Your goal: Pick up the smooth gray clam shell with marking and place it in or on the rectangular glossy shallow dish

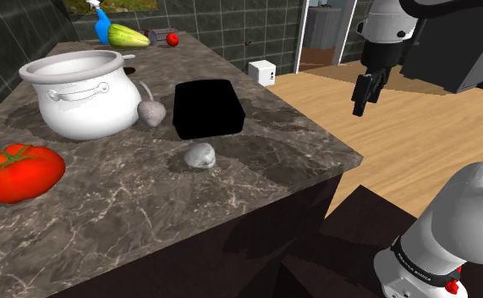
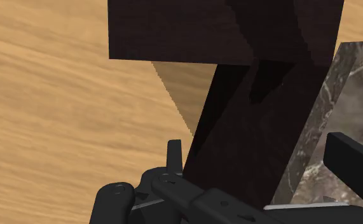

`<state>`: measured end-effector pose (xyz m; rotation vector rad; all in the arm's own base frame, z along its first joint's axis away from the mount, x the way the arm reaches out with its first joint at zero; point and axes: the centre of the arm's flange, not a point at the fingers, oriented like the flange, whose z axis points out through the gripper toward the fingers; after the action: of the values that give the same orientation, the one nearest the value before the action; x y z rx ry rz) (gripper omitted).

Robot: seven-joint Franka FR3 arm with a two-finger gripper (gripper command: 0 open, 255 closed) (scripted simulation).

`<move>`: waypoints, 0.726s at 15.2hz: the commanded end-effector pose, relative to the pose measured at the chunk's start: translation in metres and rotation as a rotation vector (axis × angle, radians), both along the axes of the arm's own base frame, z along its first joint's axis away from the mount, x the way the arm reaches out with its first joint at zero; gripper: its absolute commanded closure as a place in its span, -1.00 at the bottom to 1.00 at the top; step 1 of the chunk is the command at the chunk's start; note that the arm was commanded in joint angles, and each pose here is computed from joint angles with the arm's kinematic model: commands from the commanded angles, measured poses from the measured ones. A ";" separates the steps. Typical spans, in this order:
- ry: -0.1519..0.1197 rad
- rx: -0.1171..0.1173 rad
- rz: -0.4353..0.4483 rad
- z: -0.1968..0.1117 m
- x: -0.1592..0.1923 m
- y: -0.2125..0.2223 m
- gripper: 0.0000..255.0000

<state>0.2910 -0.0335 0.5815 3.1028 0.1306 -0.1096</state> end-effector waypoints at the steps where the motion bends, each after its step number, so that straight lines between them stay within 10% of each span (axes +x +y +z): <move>1: 0.000 0.000 0.000 0.000 0.000 0.000 -1.00; 11: -0.049 0.082 0.004 -0.014 0.033 0.112 -1.00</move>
<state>0.3214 0.0628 0.5697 3.1741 0.1438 -0.0378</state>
